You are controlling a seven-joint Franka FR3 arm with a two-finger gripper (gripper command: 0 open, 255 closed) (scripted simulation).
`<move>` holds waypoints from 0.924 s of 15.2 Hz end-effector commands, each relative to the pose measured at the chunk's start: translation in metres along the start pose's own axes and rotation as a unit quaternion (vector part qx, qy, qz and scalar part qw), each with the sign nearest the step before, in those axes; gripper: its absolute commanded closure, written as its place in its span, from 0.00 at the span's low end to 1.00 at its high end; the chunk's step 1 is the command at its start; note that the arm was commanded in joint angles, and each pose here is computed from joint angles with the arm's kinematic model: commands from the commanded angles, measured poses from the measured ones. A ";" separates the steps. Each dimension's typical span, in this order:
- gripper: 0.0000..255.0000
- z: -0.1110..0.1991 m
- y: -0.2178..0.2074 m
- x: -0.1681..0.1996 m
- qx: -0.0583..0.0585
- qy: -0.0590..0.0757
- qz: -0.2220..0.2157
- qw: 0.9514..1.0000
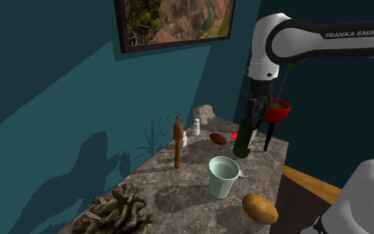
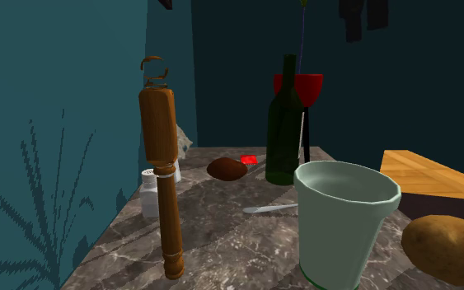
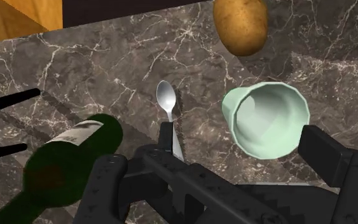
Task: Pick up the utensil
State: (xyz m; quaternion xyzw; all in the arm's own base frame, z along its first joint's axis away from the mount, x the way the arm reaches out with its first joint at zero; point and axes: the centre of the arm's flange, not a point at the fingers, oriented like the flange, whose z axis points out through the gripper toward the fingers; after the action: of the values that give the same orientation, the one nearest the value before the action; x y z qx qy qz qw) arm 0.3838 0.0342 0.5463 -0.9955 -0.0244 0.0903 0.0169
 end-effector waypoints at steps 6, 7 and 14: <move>0.00 -0.008 -0.046 0.083 -0.011 -0.010 -0.029 0.999; 0.00 -0.009 -0.053 0.095 -0.012 -0.011 -0.033 0.999; 0.00 -0.016 -0.107 0.175 -0.023 -0.021 -0.061 0.998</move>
State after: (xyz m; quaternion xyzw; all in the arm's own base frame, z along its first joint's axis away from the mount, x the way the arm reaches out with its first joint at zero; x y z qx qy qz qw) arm 0.5420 0.1409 0.5332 -0.9906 -0.0834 0.1080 0.0002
